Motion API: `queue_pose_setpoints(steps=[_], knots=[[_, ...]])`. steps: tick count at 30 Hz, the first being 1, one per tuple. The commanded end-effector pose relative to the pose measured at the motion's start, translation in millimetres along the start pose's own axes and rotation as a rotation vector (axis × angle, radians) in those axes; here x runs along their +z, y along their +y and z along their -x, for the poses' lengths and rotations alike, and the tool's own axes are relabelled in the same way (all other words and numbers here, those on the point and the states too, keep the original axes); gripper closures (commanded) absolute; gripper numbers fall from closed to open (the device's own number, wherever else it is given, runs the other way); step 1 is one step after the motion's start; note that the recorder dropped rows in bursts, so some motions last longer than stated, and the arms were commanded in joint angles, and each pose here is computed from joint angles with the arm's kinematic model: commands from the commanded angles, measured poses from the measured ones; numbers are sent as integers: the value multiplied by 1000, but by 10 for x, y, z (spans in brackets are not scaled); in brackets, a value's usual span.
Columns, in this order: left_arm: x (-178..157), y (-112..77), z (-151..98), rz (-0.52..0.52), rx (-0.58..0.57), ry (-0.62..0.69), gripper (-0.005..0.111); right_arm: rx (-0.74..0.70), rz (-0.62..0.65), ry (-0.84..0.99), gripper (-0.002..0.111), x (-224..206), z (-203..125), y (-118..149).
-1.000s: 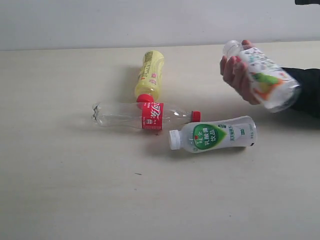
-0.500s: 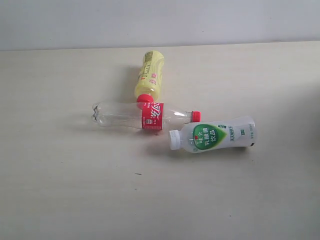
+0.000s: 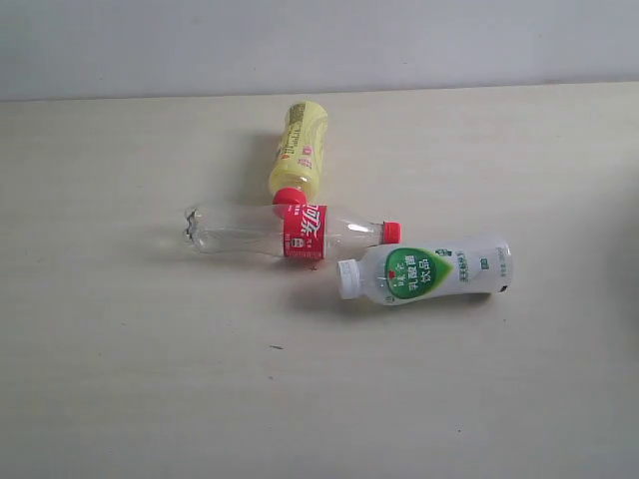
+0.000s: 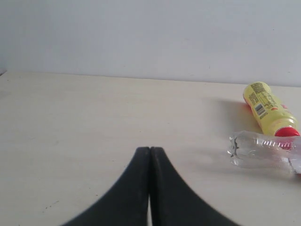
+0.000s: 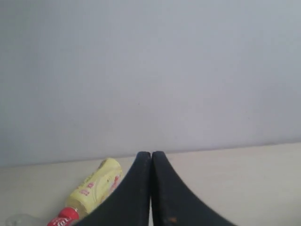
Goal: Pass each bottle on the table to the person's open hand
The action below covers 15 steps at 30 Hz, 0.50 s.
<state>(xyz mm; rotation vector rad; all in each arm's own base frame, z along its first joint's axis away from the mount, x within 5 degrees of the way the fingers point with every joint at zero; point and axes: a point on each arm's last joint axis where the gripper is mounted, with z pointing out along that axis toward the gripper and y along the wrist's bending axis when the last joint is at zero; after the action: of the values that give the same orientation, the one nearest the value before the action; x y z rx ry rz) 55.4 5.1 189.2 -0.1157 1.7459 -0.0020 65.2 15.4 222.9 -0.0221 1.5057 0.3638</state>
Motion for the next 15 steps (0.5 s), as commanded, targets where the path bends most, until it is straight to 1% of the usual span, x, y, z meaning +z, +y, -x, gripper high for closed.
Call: queue_pose_setpoints(steps=[1,15], knots=[[-6,-3,10,-6,3,-13,107,-10,22,-67,108,-119,-17,2],[-6,-2,6,-5,3,-9,107,-7,25,-53,108,-117,-48,-1]])
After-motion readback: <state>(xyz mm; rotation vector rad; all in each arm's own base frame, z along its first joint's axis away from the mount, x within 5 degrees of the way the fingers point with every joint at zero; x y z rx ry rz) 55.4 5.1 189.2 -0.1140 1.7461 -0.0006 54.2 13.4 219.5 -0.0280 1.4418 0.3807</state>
